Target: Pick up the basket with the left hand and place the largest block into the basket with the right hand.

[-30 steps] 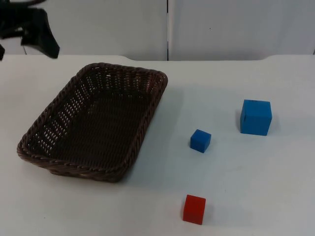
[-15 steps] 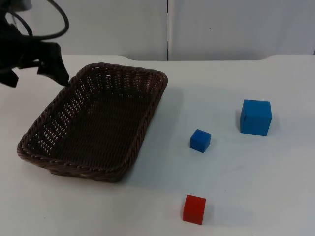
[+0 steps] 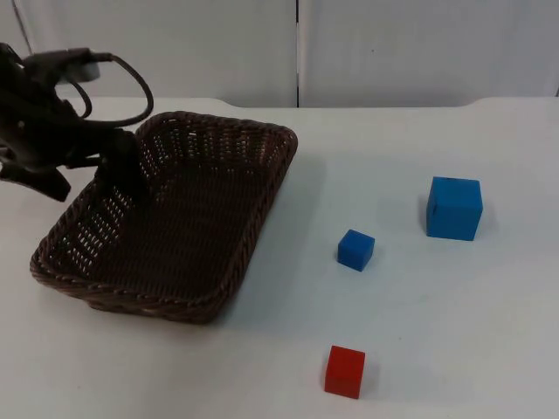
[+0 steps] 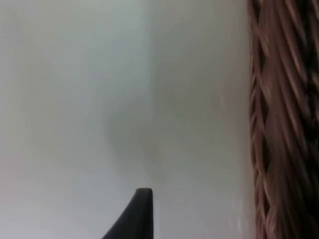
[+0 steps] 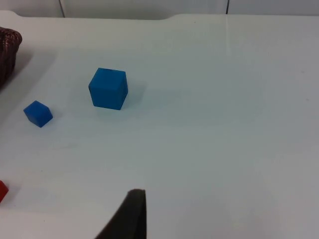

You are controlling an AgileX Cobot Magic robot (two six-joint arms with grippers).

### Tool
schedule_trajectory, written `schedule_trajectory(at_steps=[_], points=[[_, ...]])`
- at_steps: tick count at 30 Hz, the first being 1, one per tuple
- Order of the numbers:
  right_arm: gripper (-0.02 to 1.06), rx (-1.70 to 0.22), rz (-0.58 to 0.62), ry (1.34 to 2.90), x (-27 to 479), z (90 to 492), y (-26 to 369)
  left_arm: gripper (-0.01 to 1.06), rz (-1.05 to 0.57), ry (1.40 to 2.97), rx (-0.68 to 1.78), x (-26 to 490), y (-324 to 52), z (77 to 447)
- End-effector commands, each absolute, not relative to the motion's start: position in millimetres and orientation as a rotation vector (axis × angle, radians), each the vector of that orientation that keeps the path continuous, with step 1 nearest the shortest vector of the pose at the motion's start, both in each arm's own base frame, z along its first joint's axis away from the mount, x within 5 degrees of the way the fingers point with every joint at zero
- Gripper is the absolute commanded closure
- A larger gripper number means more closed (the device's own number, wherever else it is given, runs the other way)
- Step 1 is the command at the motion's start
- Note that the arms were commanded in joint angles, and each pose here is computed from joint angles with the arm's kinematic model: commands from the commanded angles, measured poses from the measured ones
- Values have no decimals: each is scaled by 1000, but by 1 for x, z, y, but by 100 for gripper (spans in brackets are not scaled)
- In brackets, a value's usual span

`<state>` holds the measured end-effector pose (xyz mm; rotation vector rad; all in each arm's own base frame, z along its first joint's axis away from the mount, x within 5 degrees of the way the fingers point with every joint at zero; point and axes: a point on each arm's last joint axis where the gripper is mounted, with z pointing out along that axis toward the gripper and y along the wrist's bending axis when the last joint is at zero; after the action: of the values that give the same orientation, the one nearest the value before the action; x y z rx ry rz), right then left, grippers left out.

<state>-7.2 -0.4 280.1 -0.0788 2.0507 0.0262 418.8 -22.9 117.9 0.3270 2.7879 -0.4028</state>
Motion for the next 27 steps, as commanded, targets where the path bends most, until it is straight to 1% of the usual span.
schedule_trajectory(at_steps=[1,7,13,22,23,25,26,27], points=[[-1,-71,15,2046,-7,280,-1,0,-456,2792,346,421,-28,115],[-1,-71,15,2046,-7,280,-1,0,-511,2772,402,423,-32,107],[-1,-71,15,2046,-7,280,-1,0,-519,2801,406,422,-31,94],[-1,-71,15,2046,-7,280,-1,0,-528,2808,396,422,-32,91],[-1,-71,15,2046,-7,280,-1,2,-521,2810,405,421,-31,91],[-1,-71,15,2046,-7,280,-1,12,-519,2811,407,421,-31,91],[-1,-71,15,2046,-7,280,-1,12,-519,2811,407,421,-31,91],[-1,-71,15,2046,-7,280,-1,19,-520,2812,407,421,-31,90]])
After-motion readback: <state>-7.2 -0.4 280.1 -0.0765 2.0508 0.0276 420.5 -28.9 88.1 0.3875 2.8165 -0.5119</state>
